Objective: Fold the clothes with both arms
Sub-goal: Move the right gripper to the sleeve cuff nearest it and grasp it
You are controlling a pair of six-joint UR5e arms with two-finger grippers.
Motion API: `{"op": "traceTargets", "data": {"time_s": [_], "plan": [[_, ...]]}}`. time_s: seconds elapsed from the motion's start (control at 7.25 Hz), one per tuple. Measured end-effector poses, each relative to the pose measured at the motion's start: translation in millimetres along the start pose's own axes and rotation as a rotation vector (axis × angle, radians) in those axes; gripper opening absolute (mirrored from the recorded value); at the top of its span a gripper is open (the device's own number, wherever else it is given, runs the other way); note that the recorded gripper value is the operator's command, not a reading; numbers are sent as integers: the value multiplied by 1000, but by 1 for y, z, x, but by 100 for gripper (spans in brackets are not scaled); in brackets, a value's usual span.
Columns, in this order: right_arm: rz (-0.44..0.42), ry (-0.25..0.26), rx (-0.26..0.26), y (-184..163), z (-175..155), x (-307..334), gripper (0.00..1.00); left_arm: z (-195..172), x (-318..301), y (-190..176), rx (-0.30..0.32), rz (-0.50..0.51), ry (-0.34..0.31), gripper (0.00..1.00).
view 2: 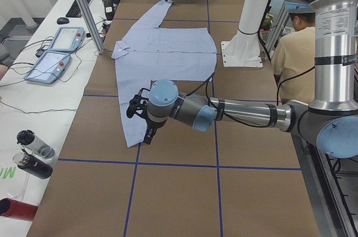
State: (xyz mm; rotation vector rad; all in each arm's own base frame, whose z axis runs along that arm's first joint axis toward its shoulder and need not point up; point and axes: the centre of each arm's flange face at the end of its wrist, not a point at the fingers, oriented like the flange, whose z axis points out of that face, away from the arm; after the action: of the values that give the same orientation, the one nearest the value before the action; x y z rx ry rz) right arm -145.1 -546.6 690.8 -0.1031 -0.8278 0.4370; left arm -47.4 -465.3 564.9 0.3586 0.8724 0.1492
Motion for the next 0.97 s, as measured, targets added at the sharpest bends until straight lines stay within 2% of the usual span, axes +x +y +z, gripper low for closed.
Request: {"op": "traceTargets", "data": {"time_s": [0.28,0.41,0.69,0.97], "plan": [[7,7,-4,-1,3,4,63,0,0,0,1,1,0,100],[9,10,-6,-1,5,6,53,-1,1,0,1,2,0,100],[13,12,-7,-1,6,6,0,-2,3,-1,5,6,0,100],[16,12,-7,-3,6,4,0,-3,4,0,6,7,0,100]]}}
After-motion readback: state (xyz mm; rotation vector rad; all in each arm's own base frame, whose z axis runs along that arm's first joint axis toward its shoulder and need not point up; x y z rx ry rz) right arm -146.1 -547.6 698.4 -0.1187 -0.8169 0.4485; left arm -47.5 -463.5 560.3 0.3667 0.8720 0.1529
